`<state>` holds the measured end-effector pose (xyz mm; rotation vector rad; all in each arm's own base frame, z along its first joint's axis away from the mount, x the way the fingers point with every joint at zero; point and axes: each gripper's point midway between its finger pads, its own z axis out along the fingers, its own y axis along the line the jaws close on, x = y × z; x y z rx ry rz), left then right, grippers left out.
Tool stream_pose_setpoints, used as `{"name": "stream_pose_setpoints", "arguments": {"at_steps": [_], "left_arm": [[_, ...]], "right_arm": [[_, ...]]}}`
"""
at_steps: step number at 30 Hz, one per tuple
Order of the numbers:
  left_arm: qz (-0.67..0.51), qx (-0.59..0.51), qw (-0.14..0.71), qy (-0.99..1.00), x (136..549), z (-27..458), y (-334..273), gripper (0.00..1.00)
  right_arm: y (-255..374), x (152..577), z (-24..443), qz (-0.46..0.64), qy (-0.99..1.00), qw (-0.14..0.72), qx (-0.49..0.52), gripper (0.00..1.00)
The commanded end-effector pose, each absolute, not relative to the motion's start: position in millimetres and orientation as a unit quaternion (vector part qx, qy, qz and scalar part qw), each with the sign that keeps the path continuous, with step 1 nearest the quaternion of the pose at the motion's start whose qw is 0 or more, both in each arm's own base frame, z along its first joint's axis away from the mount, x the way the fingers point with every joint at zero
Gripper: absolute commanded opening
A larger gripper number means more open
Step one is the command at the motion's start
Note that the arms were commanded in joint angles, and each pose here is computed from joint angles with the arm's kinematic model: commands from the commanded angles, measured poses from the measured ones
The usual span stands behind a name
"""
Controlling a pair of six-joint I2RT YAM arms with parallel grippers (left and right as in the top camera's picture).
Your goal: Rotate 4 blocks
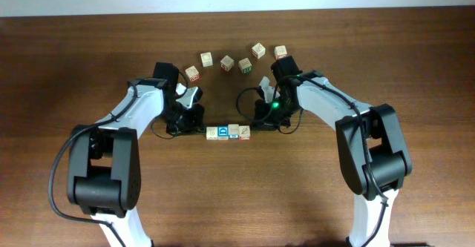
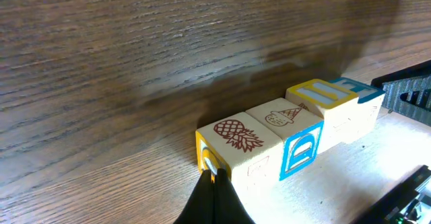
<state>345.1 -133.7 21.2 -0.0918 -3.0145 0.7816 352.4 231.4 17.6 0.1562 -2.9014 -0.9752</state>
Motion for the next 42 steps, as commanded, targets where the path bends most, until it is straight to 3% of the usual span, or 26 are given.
{"name": "stream_pose_setpoints", "arguments": {"at_steps": [1, 19, 42], "left_arm": [[0.230, -0.027, 0.009, -0.973, 347.9, 21.0, -131.7, 0.00], [0.229, -0.029, 0.009, -0.973, 345.4, 17.7, -140.8, 0.00], [0.233, -0.026, 0.011, -0.972, 345.1, 18.3, -142.0, 0.00]], "right_arm": [[233.9, 345.6, 9.9, -0.322, -0.944, 0.055, 0.045, 0.04], [245.0, 338.9, 9.2, -0.336, -0.939, 0.064, 0.039, 0.04], [319.5, 329.2, 85.5, -0.373, -0.914, 0.018, 0.157, 0.05]]}}
